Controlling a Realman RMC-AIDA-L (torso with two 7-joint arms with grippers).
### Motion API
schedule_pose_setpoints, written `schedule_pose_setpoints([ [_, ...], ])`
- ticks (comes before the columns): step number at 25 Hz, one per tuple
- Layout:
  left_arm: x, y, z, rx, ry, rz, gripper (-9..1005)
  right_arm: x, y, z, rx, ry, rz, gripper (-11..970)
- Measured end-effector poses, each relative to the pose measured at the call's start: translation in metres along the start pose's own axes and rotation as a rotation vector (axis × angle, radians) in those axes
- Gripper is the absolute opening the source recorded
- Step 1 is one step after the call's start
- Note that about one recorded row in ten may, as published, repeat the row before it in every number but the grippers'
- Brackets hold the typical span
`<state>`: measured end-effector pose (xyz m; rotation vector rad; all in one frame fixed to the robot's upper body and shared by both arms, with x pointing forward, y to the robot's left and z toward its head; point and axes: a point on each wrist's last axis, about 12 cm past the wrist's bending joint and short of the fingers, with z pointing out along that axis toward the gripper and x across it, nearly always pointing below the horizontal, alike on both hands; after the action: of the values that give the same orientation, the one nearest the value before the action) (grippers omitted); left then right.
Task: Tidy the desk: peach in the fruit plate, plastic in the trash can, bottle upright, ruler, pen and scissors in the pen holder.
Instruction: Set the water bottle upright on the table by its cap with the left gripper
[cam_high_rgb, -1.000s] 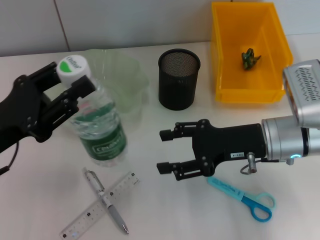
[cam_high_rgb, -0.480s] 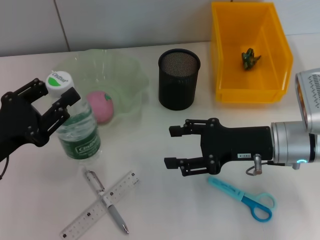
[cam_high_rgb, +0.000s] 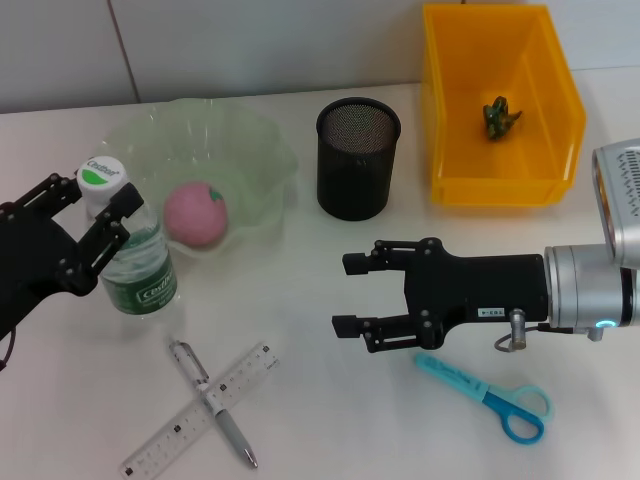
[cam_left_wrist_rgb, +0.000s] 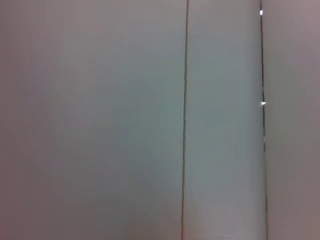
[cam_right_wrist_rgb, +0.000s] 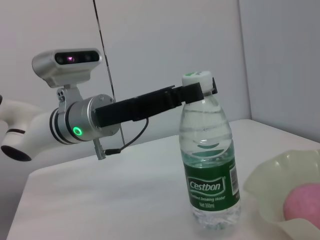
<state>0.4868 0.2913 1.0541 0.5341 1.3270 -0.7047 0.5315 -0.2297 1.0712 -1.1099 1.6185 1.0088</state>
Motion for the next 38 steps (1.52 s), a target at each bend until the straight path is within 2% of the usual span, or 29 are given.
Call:
schedule_pose_setpoints([
  [22, 0.011, -0.002, -0.005, -0.130, -0.006, 0.042, 500, -0.001, 0.000, 0.002, -0.008, 0.004, 0.021, 771],
  [38, 0.018, -0.005, -0.004, -0.177, -0.002, -0.022, 511, 0.000, 0.000, 0.002, -0.008, 0.007, 0.021, 771],
])
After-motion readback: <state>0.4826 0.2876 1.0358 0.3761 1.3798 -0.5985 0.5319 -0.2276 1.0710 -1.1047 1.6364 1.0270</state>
